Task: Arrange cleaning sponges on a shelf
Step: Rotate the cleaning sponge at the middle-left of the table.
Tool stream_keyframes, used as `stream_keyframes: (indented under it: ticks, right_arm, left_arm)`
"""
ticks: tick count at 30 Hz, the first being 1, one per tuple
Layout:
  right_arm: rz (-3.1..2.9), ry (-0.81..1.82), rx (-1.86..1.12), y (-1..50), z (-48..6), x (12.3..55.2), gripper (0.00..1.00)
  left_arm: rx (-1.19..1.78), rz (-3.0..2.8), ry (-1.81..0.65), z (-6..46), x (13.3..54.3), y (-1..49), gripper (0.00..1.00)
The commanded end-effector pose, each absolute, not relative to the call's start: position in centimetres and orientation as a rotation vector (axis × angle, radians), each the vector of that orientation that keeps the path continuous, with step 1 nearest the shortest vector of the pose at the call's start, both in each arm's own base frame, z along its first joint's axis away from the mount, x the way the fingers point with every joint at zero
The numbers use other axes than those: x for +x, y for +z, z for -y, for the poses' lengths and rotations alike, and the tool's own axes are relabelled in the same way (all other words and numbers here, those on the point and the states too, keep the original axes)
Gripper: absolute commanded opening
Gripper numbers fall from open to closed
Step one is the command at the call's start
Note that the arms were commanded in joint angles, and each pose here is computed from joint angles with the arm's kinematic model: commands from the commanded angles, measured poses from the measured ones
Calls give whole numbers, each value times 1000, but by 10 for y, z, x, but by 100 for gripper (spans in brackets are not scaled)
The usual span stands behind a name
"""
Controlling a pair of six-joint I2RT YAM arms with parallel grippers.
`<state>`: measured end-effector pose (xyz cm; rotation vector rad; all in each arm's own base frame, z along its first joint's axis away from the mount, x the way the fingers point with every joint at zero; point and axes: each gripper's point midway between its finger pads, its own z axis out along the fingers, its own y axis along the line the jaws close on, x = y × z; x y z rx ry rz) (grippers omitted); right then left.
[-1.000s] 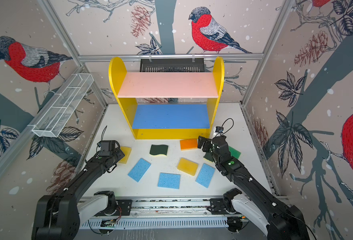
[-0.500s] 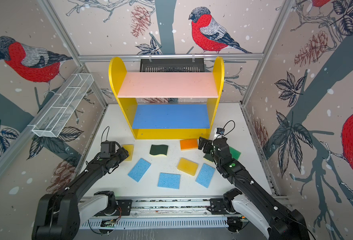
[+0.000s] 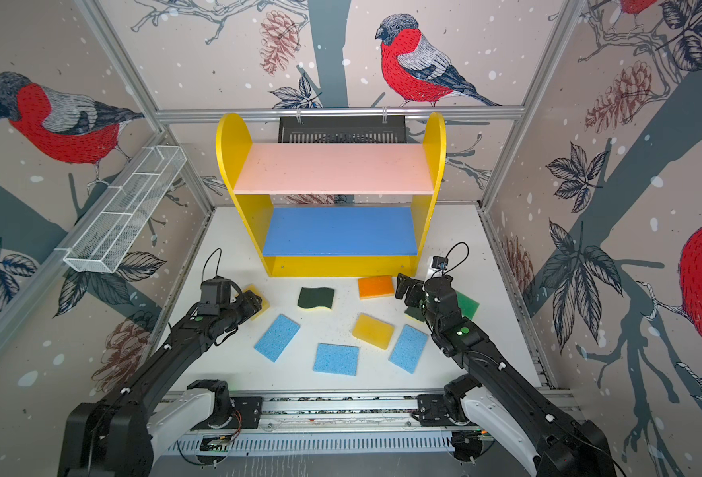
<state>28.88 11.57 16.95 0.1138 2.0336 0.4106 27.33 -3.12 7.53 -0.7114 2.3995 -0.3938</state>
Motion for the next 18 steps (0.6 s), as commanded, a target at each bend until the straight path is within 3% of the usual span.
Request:
stream_keyframes:
  ticks: [1, 18]
  right_arm:
    - [-2007, 412, 132, 174, -115, 292, 100]
    - [-2005, 407, 122, 175, -117, 296, 100]
  left_arm:
    - [-767, -2421, -245, 16, 265, 76, 75]
    - [-933, -2476, -9, 27, 263, 54, 82]
